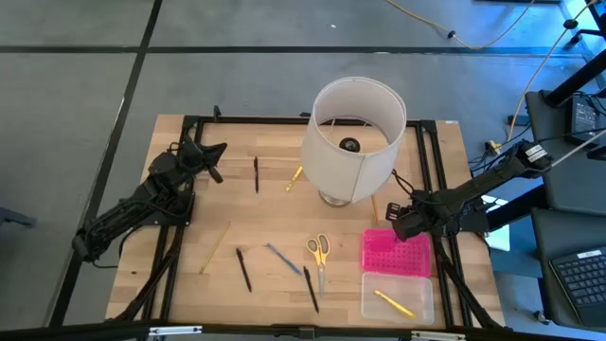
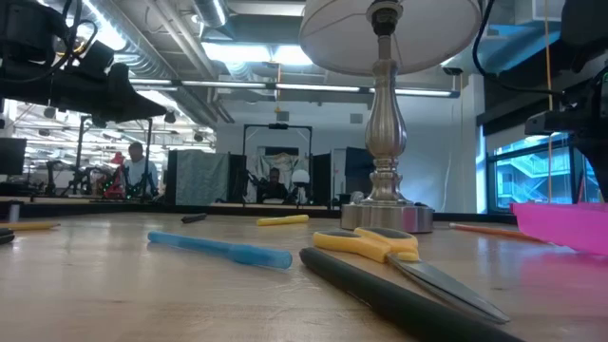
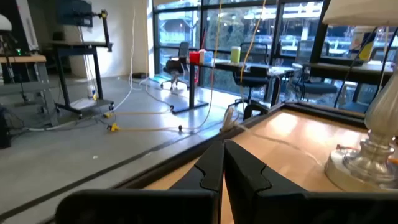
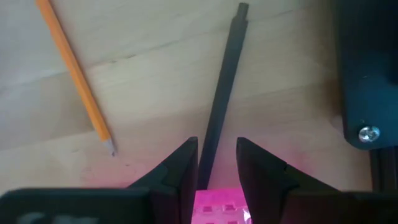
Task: Pick & place school supplies into a supply box
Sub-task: Put the black pen into the supply box
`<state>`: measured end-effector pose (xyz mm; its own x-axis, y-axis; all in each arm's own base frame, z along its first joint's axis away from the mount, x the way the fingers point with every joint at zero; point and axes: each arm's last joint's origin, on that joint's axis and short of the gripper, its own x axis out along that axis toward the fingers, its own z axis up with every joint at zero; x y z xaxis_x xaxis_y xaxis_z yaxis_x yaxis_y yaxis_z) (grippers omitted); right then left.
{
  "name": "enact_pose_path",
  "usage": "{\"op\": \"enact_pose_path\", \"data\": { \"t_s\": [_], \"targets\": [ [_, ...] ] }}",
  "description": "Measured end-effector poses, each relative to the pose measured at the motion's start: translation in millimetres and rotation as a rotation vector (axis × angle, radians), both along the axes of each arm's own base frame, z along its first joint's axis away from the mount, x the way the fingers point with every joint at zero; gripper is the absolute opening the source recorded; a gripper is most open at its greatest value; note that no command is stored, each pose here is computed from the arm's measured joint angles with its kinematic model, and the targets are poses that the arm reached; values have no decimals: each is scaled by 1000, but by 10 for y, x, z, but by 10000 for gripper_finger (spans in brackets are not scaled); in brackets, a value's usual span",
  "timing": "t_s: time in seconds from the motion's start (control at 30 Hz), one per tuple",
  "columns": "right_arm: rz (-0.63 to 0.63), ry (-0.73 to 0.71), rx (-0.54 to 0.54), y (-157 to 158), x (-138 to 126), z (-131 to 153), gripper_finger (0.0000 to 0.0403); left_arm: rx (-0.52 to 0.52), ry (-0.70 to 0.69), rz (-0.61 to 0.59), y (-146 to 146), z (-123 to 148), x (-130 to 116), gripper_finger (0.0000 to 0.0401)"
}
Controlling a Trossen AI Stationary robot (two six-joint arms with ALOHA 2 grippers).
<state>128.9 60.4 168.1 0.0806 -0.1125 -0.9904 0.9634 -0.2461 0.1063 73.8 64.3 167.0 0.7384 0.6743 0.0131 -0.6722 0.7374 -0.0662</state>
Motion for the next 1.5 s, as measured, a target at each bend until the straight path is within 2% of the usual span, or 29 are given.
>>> {"op": "enact_pose_path", "data": {
  "t_s": [0.17, 0.33, 0.6, 0.83, 1.03, 1.2, 1.5],
  "targets": [
    [-77, 9, -2, 2, 3, -18, 115, 1, -1, 0, 0, 1, 0, 6],
    [-35, 20, -10, 2, 3, -23, 115, -7, -7, 0, 0, 0, 0, 6],
    [-65, 0, -53, -7, 16, -32, 115, -19, -19, -1, 0, 1, 0, 6],
    [-67, 78, -8, 27, 35, -122, 115, -19, -19, -1, 0, 1, 0, 6],
    [-65, 133, -46, 35, 55, -210, 115, -18, -20, -1, 0, 3, 0, 6],
    [-64, 117, -88, 36, 85, -242, 115, -15, -25, -1, 0, 8, 0, 6],
    [-87, 109, -55, 54, 105, -255, 115, -20, -18, -2, -1, 0, 0, 6]
  ]
}}
